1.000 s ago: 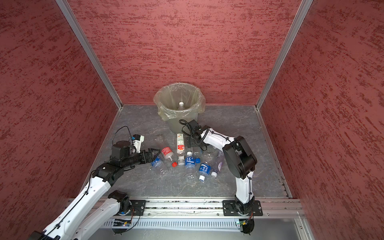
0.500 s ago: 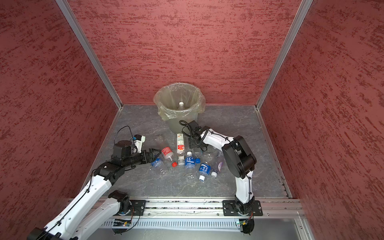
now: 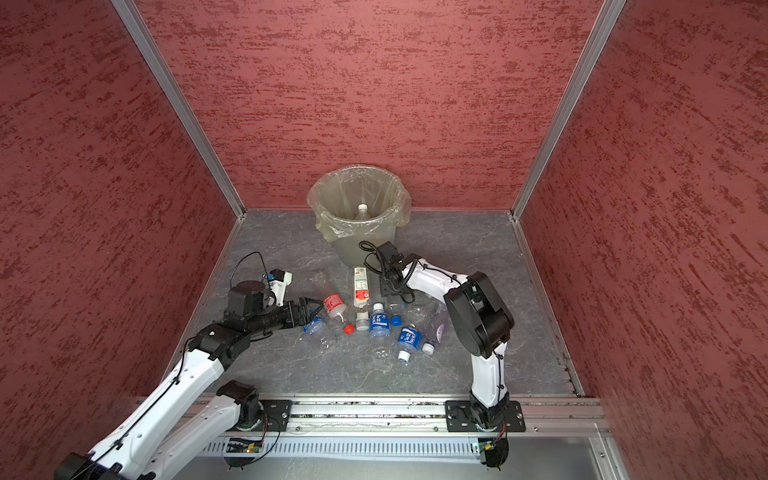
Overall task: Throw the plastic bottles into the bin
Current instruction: 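Close the right gripper on the clear blue-stripe bottle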
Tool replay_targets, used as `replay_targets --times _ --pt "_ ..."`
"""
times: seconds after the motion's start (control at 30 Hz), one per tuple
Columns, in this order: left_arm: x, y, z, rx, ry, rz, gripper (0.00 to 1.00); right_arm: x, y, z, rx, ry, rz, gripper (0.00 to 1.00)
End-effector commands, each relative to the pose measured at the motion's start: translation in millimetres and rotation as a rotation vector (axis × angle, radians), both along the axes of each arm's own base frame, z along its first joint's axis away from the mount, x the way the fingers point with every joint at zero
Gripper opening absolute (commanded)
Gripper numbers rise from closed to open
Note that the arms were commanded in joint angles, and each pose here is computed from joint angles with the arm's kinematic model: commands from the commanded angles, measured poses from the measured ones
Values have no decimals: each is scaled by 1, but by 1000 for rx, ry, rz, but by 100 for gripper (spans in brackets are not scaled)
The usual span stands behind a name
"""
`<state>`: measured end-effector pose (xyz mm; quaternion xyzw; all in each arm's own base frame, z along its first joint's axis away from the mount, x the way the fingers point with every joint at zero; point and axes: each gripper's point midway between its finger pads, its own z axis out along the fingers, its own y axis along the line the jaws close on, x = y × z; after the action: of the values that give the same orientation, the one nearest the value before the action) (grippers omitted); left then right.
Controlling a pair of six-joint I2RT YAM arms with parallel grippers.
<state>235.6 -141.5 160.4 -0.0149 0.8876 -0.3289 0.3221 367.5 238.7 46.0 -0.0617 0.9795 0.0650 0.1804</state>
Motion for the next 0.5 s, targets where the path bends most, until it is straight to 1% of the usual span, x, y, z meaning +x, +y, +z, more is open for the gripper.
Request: replay_targets --times 0.0,0.07,0.2,0.47 --pt "2 -1 6 1 -25 -1 100 -2 -2 9 30 -12 -17 39" --pt "1 -1 4 2 -19 -1 99 -3 -1 14 42 -26 -15 36" --pt "2 -1 5 4 -23 -1 99 -3 -2 26 61 -59 -19 35" --pt "1 -1 7 5 -19 -1 99 -6 -5 44 79 -107 -2 36"
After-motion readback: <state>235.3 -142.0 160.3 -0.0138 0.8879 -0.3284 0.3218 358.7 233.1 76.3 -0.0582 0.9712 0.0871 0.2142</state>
